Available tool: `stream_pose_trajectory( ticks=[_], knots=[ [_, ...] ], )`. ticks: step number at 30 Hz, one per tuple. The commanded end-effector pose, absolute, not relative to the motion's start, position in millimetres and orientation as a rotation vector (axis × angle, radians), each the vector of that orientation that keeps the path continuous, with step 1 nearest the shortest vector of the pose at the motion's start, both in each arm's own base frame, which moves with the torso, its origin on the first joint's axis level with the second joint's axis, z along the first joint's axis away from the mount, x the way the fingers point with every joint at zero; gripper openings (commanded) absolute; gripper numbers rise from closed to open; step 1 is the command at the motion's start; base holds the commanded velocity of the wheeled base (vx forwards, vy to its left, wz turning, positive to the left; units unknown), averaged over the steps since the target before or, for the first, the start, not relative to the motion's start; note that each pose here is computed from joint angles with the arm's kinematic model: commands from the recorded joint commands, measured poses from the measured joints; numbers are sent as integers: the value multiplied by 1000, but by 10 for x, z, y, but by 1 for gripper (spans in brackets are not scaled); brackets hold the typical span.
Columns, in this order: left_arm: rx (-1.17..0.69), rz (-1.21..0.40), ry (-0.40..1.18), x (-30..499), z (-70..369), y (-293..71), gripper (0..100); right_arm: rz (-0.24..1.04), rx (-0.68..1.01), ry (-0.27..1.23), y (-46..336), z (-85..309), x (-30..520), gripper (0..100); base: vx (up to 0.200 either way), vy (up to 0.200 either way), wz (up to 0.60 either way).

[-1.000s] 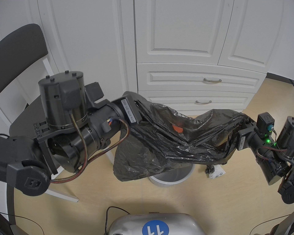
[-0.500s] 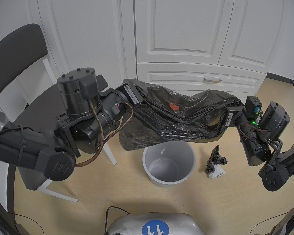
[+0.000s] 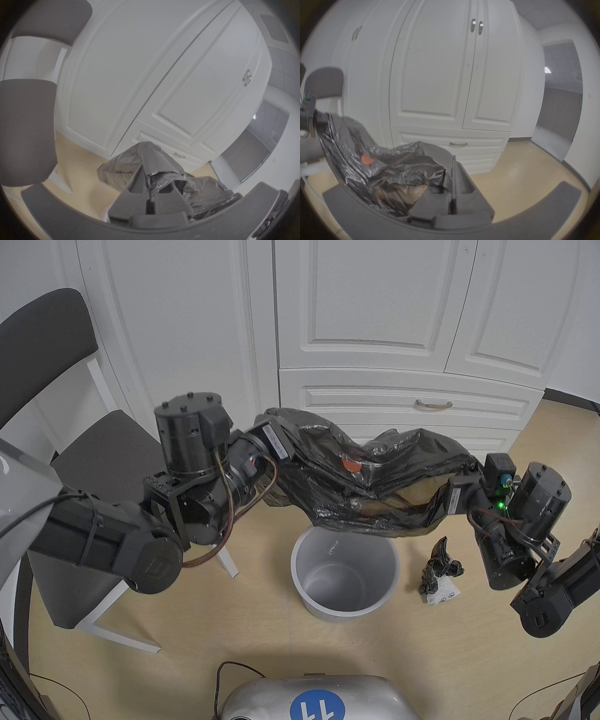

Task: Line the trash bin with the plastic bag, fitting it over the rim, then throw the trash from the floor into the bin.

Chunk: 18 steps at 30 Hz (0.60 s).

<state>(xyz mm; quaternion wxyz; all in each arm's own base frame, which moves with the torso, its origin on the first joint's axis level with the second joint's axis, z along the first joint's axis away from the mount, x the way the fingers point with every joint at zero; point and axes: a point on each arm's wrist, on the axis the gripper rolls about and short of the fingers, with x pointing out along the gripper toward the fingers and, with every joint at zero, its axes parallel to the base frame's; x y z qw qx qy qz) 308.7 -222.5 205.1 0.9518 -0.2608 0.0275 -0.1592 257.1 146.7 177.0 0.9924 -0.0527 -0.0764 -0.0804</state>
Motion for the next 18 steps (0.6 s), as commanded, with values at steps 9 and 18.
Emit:
stream_pose_trajectory(
  ticks=[9,18],
  knots=[
    [-214,-378,357,2523,1272,-2278,0,-168,-495,108,1107,1185,2179,0,0,0,0],
    [-53,-364,442,2462,1002,-2165,0,-160,-569,151,1009,1112,2071,0,0,0,0]
  ],
)
